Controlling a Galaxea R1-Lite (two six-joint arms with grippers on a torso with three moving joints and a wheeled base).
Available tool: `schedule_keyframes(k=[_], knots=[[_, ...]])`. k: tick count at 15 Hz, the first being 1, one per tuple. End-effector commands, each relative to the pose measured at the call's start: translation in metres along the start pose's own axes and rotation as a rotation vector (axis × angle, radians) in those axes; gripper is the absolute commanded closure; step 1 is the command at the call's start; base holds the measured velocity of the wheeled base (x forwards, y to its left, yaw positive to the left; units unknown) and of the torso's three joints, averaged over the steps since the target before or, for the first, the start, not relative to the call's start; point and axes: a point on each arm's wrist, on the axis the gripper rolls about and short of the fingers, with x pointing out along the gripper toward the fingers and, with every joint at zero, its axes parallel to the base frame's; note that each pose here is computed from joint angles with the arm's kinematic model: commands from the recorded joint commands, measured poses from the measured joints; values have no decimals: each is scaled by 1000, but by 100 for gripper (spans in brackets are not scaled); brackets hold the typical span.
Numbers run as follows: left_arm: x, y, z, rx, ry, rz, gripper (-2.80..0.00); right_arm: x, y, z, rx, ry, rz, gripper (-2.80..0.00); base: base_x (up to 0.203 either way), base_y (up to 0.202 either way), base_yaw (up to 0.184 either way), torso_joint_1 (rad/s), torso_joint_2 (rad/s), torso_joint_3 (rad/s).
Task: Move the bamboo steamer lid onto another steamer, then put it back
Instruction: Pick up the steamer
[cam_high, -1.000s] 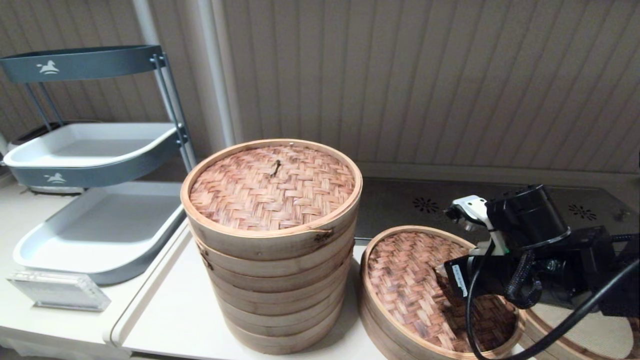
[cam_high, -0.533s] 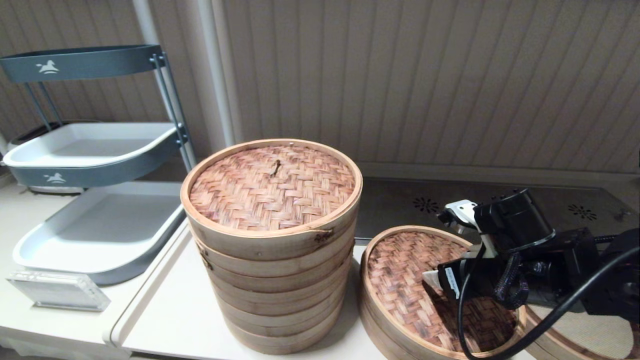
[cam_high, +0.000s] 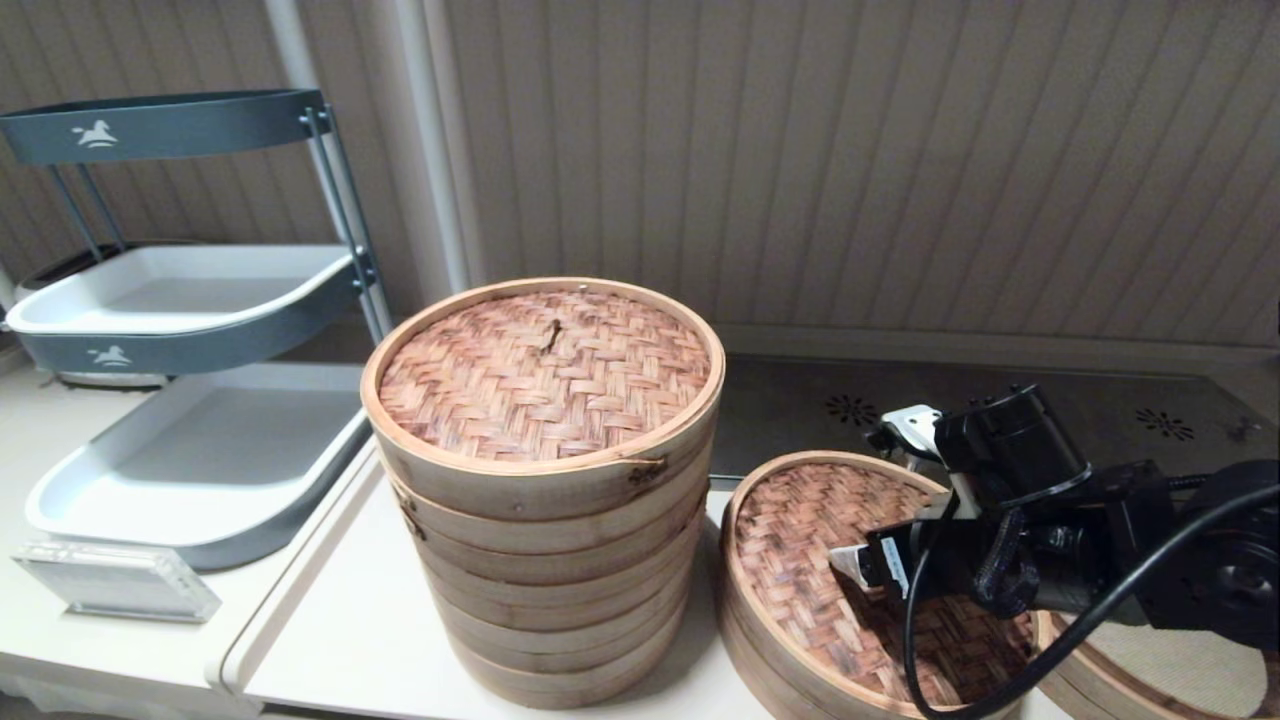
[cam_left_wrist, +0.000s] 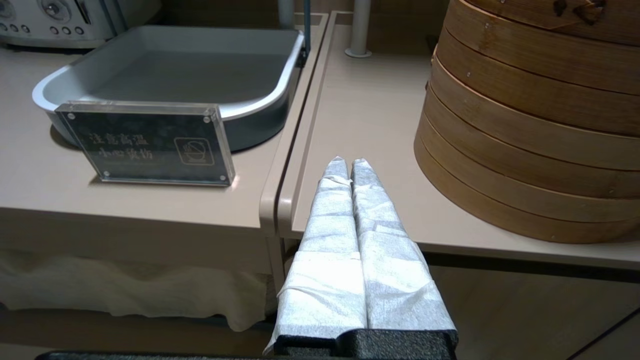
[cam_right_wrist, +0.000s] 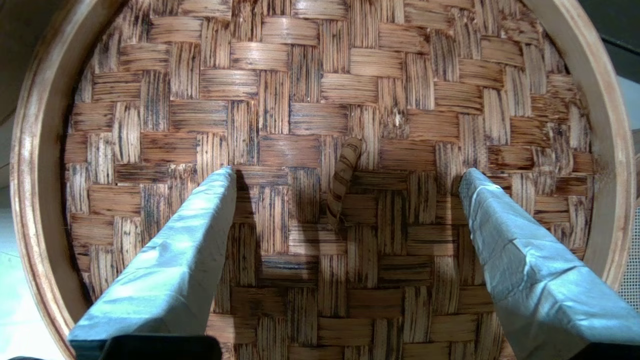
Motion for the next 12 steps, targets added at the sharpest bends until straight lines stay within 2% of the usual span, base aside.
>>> schedule_keyframes(k=[1,2,12], knots=[[0,0,-1,1,4,0,0,4,0,-1,1,3,-4,-97,0,0,0,0,0,0],[0,0,-1,-1,4,0,0,4,1,-1,1,-1,-2,0,0,0,0,0,0,0],[0,0,-1,-1,5,0,0,6,0,-9,7,25,3,0,0,0,0,0,0,0]])
